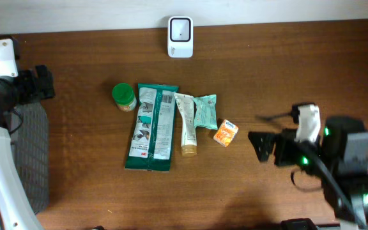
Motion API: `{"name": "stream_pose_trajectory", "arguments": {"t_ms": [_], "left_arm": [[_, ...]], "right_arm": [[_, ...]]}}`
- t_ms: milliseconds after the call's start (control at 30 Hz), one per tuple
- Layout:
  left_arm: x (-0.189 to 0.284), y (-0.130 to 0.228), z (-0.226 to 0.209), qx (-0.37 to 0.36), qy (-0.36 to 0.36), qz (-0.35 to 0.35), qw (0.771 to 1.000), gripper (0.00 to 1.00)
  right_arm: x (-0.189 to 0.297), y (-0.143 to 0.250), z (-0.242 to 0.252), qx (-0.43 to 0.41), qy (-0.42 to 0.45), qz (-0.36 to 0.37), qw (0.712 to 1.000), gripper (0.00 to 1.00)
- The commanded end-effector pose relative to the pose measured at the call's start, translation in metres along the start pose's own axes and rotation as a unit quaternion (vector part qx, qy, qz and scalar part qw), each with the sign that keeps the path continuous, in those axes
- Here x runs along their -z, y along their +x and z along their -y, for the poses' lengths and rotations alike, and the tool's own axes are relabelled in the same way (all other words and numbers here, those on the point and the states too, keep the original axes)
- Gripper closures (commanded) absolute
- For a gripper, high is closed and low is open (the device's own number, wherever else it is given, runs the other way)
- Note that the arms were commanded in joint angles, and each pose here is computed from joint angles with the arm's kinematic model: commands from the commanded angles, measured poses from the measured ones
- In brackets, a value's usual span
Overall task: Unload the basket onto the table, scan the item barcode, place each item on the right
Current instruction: 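Move right gripper to orange Kleenex pack and grasp it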
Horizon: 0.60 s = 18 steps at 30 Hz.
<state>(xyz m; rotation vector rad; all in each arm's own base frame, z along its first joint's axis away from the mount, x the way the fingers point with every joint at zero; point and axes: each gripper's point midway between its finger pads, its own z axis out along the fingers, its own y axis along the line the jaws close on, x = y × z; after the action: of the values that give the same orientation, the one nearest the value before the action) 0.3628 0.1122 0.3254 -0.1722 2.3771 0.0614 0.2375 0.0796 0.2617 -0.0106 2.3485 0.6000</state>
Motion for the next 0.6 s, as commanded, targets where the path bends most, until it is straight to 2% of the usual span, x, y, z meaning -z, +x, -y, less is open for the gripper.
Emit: {"name": "stream_pose_trajectory", "arguments": {"t_ms": [0,100,133,167,200,233,367,433,567], "left_arm": [[0.007,-0.004,0.001,-0.007,0.002,0.011,1.0,0.01],[0.007,-0.004,0.001,-0.007,0.002,0.011,1.0,0.01],[0.007,-0.004,0.001,-0.007,0.002,0.011,1.0,0.01],[0.007,-0.004,0.001,-0.007,0.002,0.011,1.0,0.01],[0.007,-0.004,0.001,-0.007,0.002,0.011,1.0,0.01],[0.007,-0.004,0.001,-0.007,0.002,0.011,1.0,0.01],[0.007,-0.004,0.001,-0.007,0.002,0.011,1.0,0.01],[0.007,-0.004,0.001,-0.007,0.002,0.011,1.0,0.01],[0.007,-0.004,0.001,-0.007,0.002,0.011,1.0,0.01]], "right_arm": [[-0.018,-0.005,-0.01,-0.032,-0.028,-0.078,0.996,0.02],[-0.068,0.001,0.006,-0.087,-0.03,-0.154,0.984,0.02],[-0.084,0.007,0.007,-0.104,-0.044,-0.185,0.976,0.07],[-0.105,0.017,0.009,-0.112,-0.045,-0.22,0.968,0.32],[-0.12,0.027,0.009,-0.112,-0.045,-0.245,0.962,0.67],[-0.145,0.045,0.004,-0.104,-0.046,-0.287,0.951,0.8],[-0.207,0.102,-0.001,-0.081,-0.038,-0.38,0.921,0.86],[-0.217,0.112,0.015,-0.067,0.004,-0.389,0.919,0.87],[-0.218,0.107,0.053,-0.034,0.11,-0.368,0.923,0.87]]}}
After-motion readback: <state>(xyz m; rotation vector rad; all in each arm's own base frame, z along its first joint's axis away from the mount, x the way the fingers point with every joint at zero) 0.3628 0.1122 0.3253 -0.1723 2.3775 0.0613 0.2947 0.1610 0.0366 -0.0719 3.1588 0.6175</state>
